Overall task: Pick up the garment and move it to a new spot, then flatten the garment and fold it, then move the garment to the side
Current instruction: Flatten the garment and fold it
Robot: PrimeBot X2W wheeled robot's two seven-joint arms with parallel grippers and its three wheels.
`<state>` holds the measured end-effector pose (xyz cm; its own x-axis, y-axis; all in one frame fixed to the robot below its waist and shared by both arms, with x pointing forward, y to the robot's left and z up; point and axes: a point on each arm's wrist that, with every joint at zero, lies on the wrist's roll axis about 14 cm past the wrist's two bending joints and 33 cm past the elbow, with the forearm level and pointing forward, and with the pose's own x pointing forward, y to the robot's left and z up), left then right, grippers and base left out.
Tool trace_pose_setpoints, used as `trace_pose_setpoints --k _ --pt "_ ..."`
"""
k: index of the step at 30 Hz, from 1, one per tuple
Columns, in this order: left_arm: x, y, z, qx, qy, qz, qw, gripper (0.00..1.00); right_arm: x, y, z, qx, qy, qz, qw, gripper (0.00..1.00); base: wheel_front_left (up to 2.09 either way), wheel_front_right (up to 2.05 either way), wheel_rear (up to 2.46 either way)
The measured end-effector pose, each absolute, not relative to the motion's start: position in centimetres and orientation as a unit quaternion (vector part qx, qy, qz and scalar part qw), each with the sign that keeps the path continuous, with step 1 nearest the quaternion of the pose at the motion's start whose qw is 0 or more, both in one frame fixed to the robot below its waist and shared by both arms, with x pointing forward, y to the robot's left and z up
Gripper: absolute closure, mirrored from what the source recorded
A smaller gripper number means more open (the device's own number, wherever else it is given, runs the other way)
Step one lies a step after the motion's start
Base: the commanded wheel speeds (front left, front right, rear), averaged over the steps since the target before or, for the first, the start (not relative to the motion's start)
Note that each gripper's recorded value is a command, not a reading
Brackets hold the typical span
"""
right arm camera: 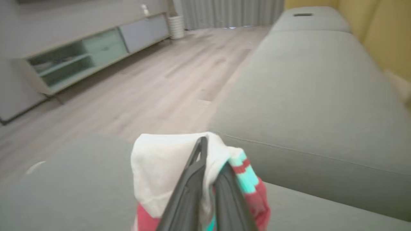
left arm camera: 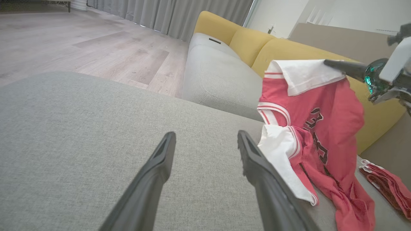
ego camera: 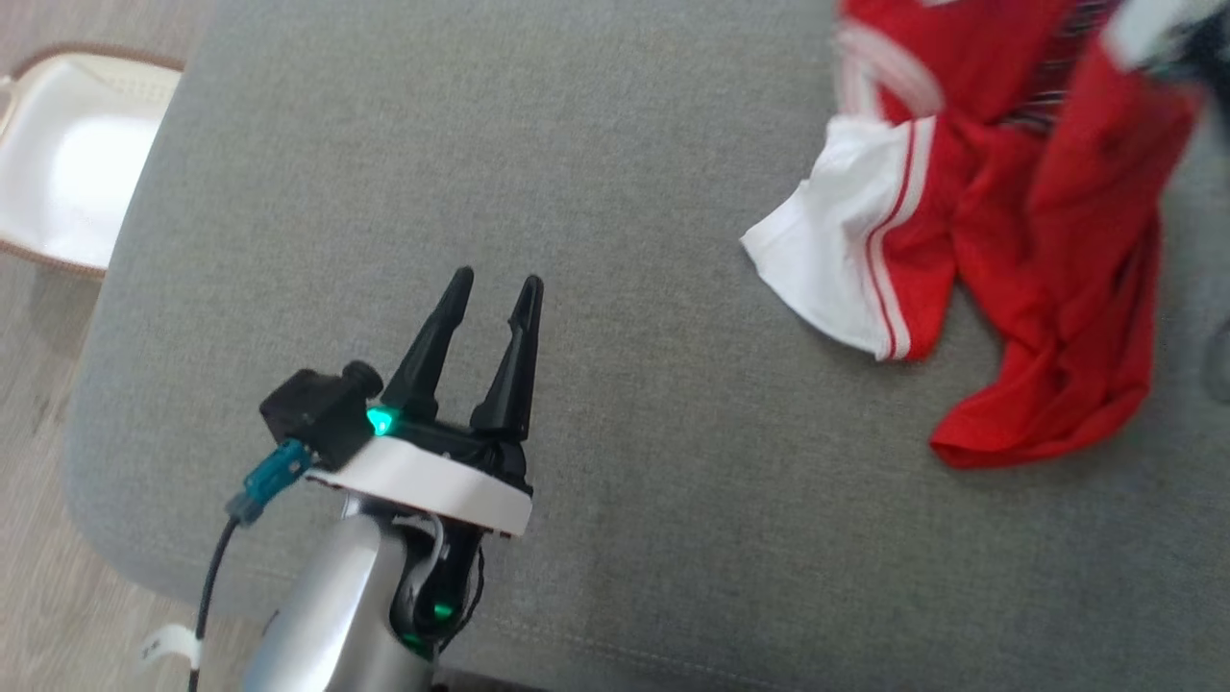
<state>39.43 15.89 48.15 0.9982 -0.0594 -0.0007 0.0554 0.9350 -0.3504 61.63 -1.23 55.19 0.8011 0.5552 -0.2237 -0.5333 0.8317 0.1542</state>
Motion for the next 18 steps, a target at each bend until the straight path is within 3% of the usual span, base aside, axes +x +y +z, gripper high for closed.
trace_pose_setpoints --k 1,4,8,18 --pt "39.6 16.0 48.1 -0.179 0.007 -0.028 0.983 0.00 62.9 -2.9 54.4 0.022 0.140 0.262 0.955 0.00 0.00 0.00 0.00" --pt "39.7 16.0 47.6 -0.180 0.014 -0.026 0.983 0.00 65.5 -7.9 52.8 -0.003 0.157 0.187 0.970 0.00 0.00 0.00 0.00" --pt "39.8 15.5 47.6 -0.182 0.013 -0.034 0.983 0.00 66.5 -11.7 52.5 0.007 0.147 0.126 0.981 0.00 0.00 0.00 0.00" --pt "40.4 14.0 49.5 -0.181 -0.013 -0.062 0.981 0.00 63.8 -10.2 56.0 0.028 0.074 0.145 0.986 0.00 0.00 0.00 0.00"
